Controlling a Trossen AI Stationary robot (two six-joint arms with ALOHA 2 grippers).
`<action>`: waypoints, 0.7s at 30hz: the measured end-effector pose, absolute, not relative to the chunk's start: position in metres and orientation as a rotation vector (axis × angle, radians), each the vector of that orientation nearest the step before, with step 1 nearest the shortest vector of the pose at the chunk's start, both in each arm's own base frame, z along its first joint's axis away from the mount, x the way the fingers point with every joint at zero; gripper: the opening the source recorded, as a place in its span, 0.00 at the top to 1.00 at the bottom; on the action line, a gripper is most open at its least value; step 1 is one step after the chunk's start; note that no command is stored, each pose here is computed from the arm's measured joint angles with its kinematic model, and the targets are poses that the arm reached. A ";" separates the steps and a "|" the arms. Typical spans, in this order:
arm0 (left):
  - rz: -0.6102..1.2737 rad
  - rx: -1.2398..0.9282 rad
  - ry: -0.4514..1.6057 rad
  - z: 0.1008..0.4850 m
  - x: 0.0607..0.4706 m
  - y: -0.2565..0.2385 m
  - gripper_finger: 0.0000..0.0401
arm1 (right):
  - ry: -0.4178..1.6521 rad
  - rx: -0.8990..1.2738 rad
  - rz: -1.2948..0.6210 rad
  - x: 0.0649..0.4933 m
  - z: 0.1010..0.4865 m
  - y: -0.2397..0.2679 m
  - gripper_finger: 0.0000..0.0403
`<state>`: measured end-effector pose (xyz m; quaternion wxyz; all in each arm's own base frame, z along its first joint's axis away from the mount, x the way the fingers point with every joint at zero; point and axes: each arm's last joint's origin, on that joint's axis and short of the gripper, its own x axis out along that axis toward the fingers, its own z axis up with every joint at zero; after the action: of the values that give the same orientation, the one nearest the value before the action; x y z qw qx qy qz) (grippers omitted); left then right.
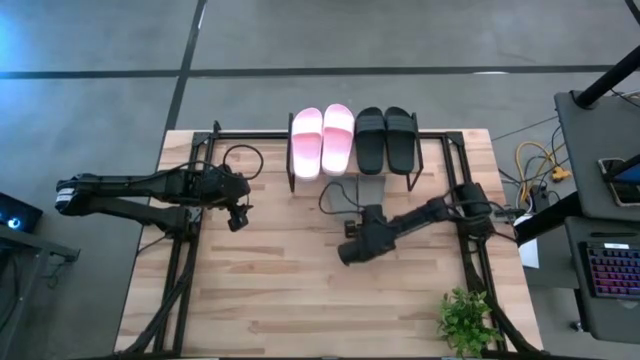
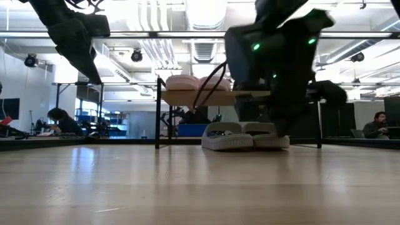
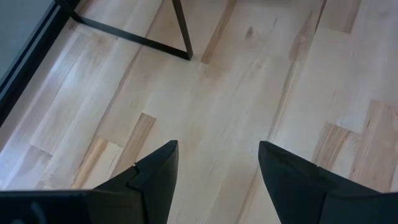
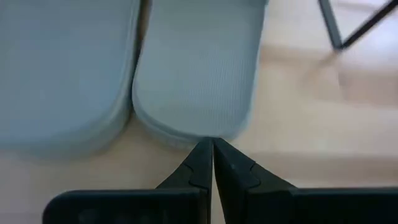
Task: Pick and place slides into the shelf
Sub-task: Move the gray slides from the center of the table to under the shelf
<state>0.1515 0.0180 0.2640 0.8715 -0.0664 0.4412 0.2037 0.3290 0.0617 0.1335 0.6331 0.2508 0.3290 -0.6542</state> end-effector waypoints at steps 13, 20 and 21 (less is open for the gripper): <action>0.426 -0.140 0.922 0.264 0.152 0.018 0.48 | 0.817 0.578 -1.367 0.337 0.151 0.050 0.98; 0.434 -0.135 0.918 0.264 0.152 0.018 0.48 | 0.819 0.597 -1.257 0.330 0.159 0.086 0.98; 0.436 -0.134 0.916 0.264 0.152 0.018 0.48 | 0.824 0.602 -1.255 0.331 0.156 0.086 0.98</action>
<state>0.1518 0.0184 0.2643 0.8719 -0.0643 0.4383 0.2088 0.3313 0.0860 0.1561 0.6903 0.2690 0.3686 -0.5614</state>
